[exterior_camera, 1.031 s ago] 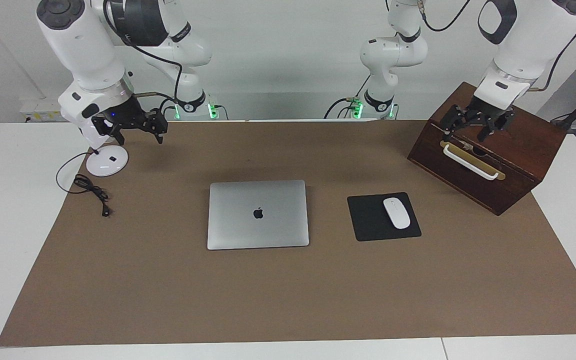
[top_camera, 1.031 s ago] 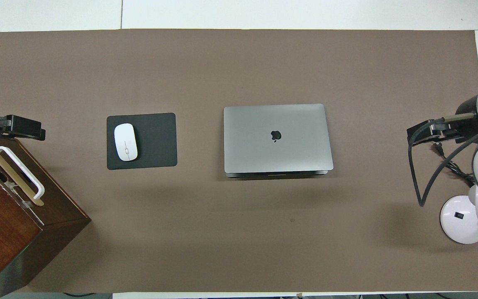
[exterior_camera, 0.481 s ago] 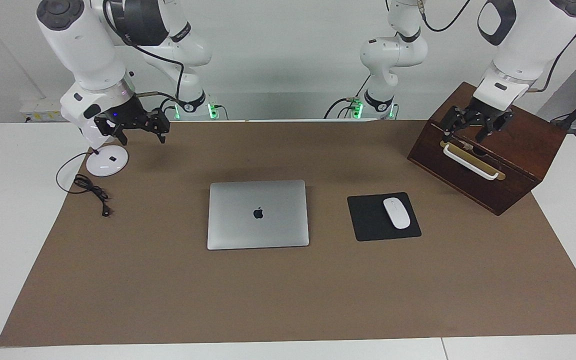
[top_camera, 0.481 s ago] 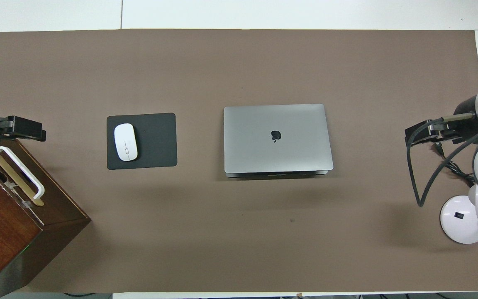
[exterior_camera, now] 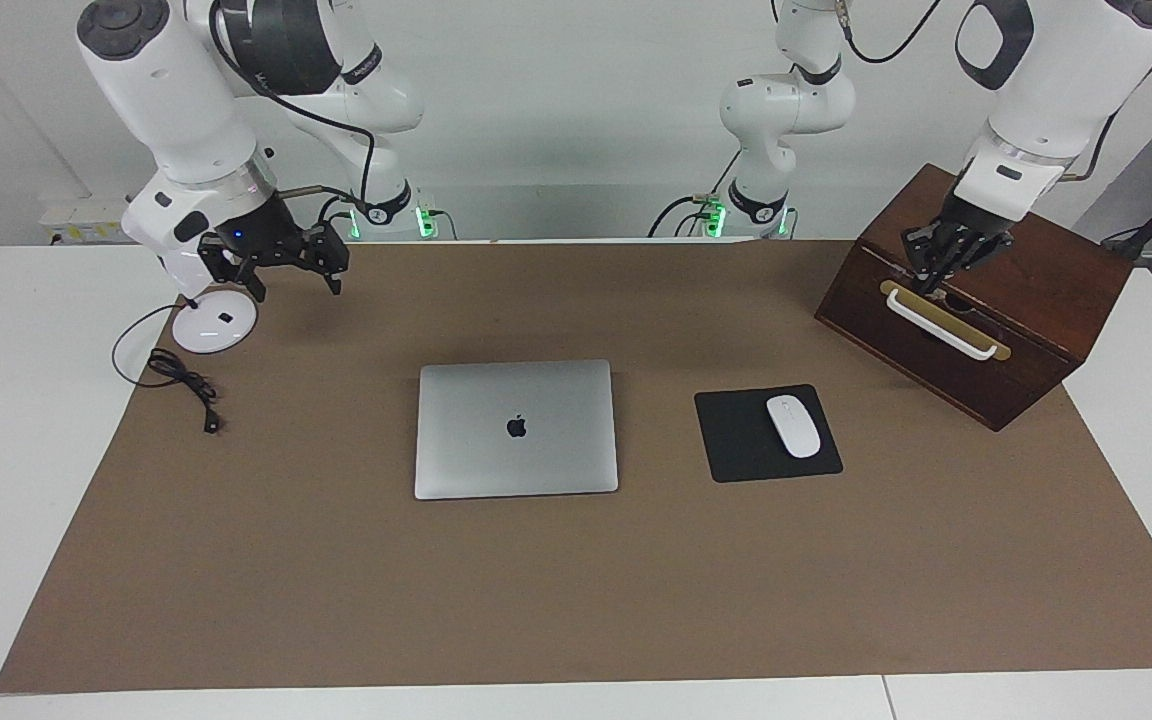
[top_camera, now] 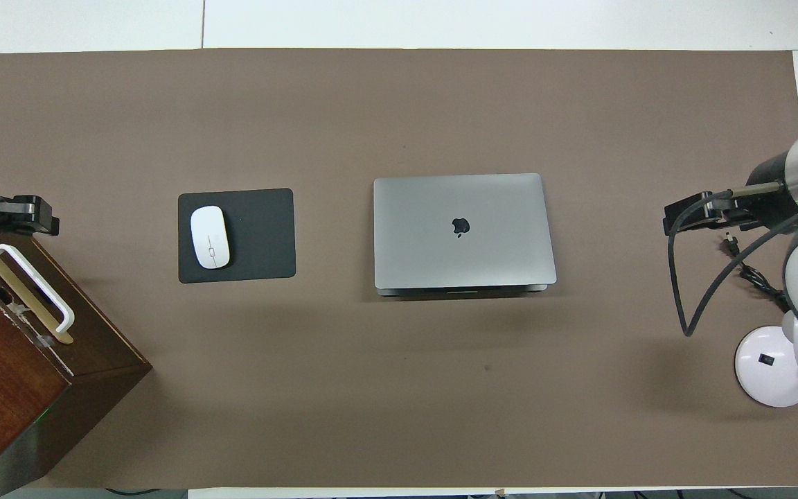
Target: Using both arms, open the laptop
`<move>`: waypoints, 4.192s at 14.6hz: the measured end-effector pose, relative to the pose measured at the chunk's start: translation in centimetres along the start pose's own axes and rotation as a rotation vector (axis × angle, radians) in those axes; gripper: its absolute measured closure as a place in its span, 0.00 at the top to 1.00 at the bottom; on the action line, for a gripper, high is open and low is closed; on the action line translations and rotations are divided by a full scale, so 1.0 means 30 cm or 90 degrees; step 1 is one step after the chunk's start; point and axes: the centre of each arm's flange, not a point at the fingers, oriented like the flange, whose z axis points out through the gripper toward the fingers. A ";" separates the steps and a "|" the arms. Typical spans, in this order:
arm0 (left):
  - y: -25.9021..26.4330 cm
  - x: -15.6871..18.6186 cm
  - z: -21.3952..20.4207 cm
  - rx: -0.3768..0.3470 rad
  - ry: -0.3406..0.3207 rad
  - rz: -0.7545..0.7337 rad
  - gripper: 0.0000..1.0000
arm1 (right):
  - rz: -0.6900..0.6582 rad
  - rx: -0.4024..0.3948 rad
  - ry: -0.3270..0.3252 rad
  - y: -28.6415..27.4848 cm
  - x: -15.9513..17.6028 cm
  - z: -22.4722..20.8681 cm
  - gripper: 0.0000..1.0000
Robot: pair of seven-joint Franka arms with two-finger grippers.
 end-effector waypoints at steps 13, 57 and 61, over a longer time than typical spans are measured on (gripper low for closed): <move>0.094 0.068 0.016 -0.065 0.134 0.015 0.01 | -0.165 -0.004 0.030 -0.099 0.019 0.033 1.00; 0.886 -0.850 1.004 -0.216 0.378 0.329 0.01 | -0.541 -0.155 0.035 -0.570 -0.220 0.798 1.00; 0.942 -0.800 1.029 -0.218 0.379 0.327 0.01 | -0.537 -0.147 0.053 -0.586 -0.202 0.846 1.00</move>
